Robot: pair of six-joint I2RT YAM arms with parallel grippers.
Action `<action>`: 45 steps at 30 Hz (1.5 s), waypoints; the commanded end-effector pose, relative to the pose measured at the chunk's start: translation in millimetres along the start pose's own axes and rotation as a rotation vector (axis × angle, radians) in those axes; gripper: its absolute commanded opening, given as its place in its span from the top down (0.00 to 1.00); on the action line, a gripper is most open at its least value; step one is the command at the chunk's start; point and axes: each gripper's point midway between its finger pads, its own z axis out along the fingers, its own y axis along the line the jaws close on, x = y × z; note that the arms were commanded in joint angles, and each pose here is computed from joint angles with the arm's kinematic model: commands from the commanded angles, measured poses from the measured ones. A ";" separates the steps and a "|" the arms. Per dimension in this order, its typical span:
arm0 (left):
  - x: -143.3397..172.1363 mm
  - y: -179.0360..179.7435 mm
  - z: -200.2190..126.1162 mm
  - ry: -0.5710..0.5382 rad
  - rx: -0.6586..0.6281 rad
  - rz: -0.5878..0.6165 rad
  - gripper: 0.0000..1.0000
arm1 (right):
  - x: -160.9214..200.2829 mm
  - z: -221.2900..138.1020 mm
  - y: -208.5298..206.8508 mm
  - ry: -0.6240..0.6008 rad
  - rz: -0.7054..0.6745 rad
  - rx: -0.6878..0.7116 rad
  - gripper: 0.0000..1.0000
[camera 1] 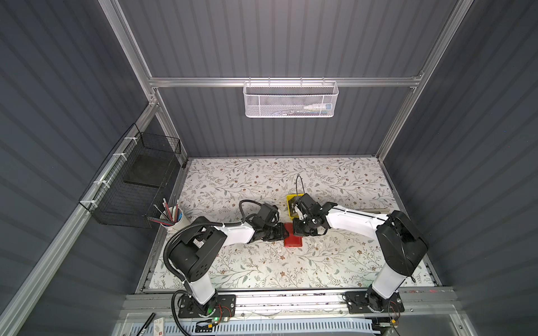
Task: Insert credit cards into a card holder
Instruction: Close the button on the card holder.
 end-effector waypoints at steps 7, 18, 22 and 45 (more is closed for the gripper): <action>20.4 13.7 4.7 0.060 -0.036 -0.027 0.71 | -6.4 -2.8 9.0 -0.019 -0.008 -0.022 0.98; 20.1 13.3 5.0 0.060 -0.034 -0.027 0.71 | -1.1 3.5 10.2 0.007 -0.010 -0.026 0.98; 20.4 13.7 4.8 0.059 -0.034 -0.027 0.71 | 3.1 6.9 7.6 0.020 -0.008 -0.019 0.98; 20.6 14.1 3.4 0.056 -0.037 -0.028 0.72 | 11.3 18.4 -16.1 0.066 0.020 0.106 1.00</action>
